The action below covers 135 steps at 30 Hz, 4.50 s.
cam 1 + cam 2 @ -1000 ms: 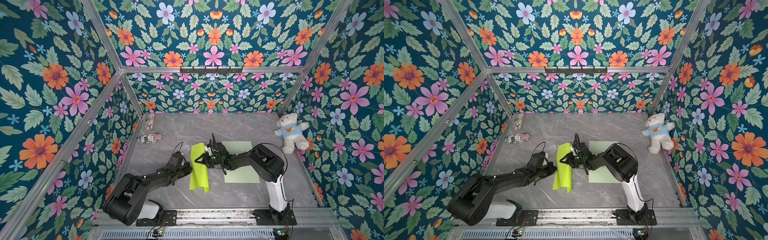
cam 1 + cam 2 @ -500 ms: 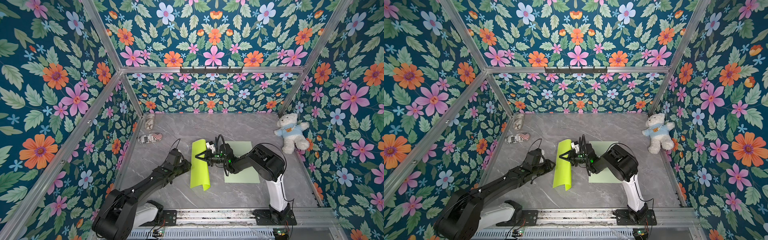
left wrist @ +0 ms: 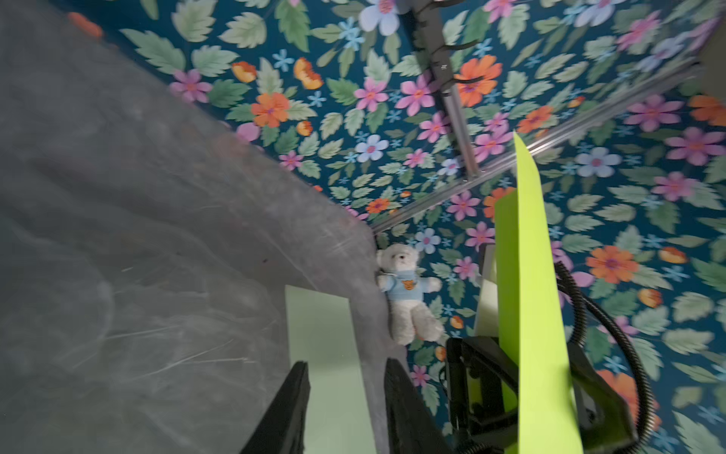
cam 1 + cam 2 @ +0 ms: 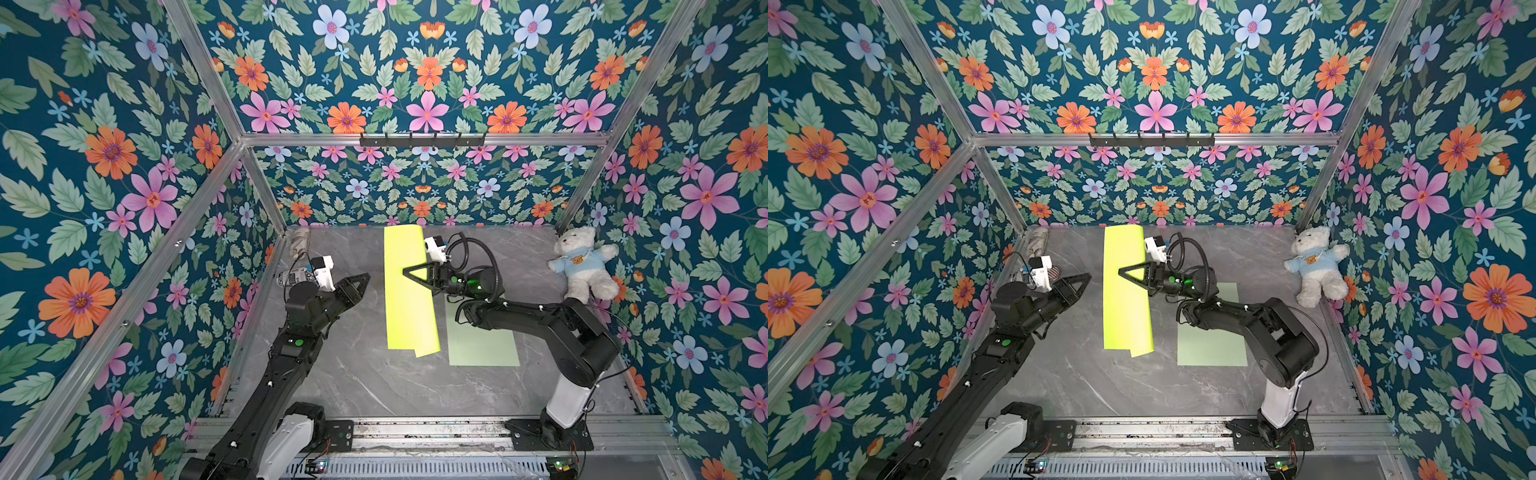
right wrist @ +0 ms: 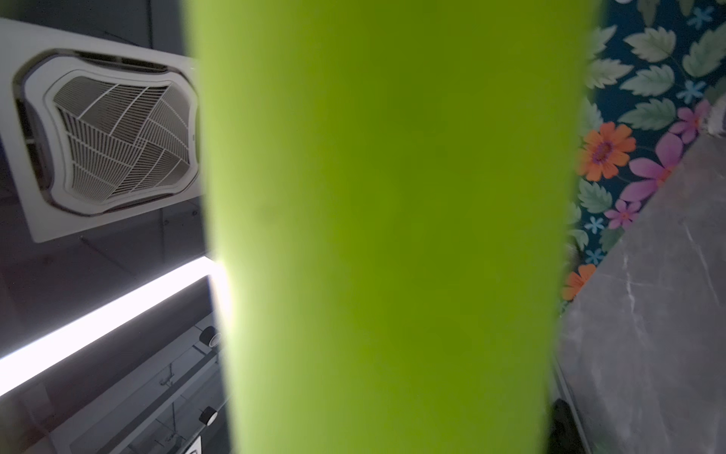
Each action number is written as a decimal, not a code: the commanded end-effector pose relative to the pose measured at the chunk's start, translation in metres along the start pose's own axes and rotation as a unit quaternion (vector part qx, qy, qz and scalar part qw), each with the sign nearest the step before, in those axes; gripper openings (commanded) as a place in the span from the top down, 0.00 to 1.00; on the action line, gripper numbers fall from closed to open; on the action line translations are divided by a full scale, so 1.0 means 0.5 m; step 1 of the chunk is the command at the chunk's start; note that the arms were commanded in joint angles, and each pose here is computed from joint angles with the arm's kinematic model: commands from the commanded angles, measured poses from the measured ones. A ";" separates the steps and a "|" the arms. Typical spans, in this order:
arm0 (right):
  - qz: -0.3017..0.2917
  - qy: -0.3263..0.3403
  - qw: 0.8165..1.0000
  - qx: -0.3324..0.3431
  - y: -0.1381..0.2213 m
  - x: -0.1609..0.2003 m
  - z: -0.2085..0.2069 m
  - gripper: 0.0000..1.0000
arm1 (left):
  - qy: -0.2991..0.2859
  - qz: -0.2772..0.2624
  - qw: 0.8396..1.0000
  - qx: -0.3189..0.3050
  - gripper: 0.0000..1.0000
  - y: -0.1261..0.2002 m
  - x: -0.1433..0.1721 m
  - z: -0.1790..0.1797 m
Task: Fold the rectangular paper in half along the long edge
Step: Pick up the paper from the center of the board, then fold the paper.
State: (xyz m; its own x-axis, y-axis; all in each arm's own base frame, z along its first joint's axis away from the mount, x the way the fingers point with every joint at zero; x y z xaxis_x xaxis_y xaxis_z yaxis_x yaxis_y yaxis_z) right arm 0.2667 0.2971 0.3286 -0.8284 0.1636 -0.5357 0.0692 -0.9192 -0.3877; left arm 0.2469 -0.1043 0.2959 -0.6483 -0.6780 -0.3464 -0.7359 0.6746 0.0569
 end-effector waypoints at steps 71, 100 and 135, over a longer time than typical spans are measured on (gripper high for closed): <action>-0.017 0.099 0.988 0.118 0.033 -0.120 0.087 0.47 | -0.014 0.174 0.975 0.138 1.00 -0.134 0.120 -0.196; -0.071 0.141 0.972 0.172 0.037 -0.100 0.103 0.47 | -0.015 0.177 0.975 0.133 1.00 -0.141 0.122 -0.190; 0.022 0.146 0.956 0.254 0.026 -0.066 0.092 0.32 | -0.014 0.177 0.975 0.135 1.00 -0.141 0.123 -0.187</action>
State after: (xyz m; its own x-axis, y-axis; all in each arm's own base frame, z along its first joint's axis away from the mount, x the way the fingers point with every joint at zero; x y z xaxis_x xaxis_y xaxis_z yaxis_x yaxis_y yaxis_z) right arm 0.2730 0.2639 0.3747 -0.6556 0.1793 -0.7335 -0.2504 -0.9681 -0.0129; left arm 0.2425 -0.2219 0.3503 -0.8599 -0.3776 -0.3436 -0.3908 0.9199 -0.0328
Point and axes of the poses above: each gripper's point midway between its finger pads, its own y axis back along the fingers, its own z axis along the line the jaws close on, x = y × z, the point moved 8 cm from there along y, back along the fingers, and after that the axes turned 13 degrees about y, right-handed, at the moved point
